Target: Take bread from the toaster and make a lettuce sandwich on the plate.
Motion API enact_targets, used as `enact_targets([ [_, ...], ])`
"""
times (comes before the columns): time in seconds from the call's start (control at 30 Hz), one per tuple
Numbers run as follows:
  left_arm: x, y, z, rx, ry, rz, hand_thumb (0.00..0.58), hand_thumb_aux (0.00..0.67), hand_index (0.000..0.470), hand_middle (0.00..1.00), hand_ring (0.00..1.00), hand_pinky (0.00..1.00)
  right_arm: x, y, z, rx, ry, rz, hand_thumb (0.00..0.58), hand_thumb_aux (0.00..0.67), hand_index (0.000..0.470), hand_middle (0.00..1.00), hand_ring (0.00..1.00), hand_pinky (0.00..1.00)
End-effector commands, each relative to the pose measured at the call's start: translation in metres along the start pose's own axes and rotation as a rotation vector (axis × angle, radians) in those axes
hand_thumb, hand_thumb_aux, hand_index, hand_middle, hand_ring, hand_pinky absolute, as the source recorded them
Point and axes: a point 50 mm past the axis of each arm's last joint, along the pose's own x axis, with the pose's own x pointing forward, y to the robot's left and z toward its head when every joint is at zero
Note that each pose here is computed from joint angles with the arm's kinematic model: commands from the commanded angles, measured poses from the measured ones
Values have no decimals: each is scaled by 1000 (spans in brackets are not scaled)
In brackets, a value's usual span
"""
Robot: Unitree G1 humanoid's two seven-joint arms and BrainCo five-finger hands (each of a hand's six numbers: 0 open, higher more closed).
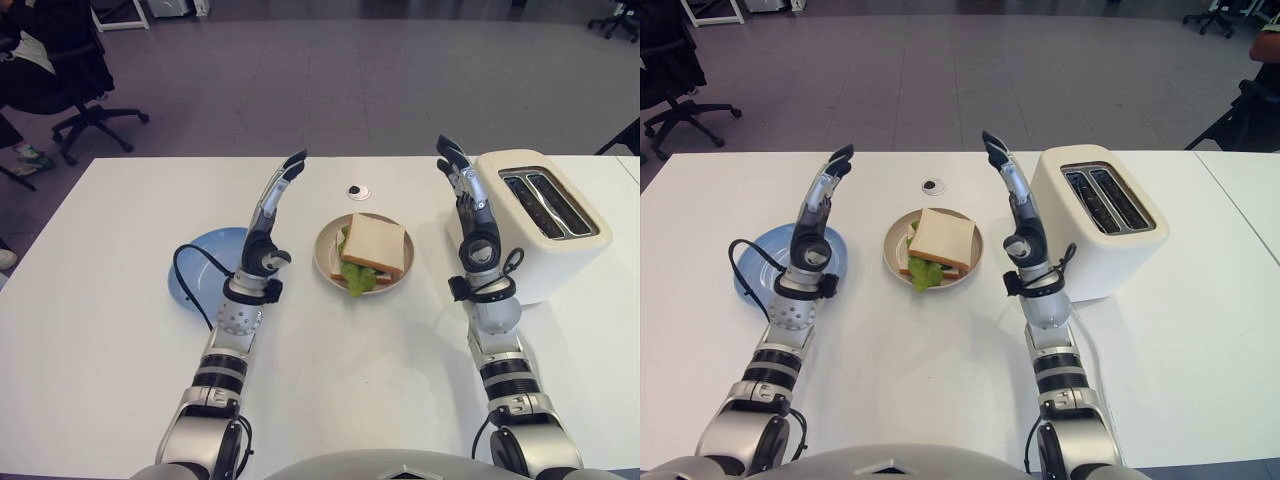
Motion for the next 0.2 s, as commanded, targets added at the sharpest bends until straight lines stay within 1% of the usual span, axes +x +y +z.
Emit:
enact_targets([
  [0.03, 4, -2, -7, 6, 7, -17, 0, 0, 0, 0, 0, 0, -4, -3, -4, -18, 5, 12, 0, 0, 0, 0, 0, 0],
  [0.2, 2, -5, -6, 5, -3, -16, 0, 0, 0, 0, 0, 0, -4, -4, -5, -21, -1, 10, 0, 0, 0, 0, 0, 0],
])
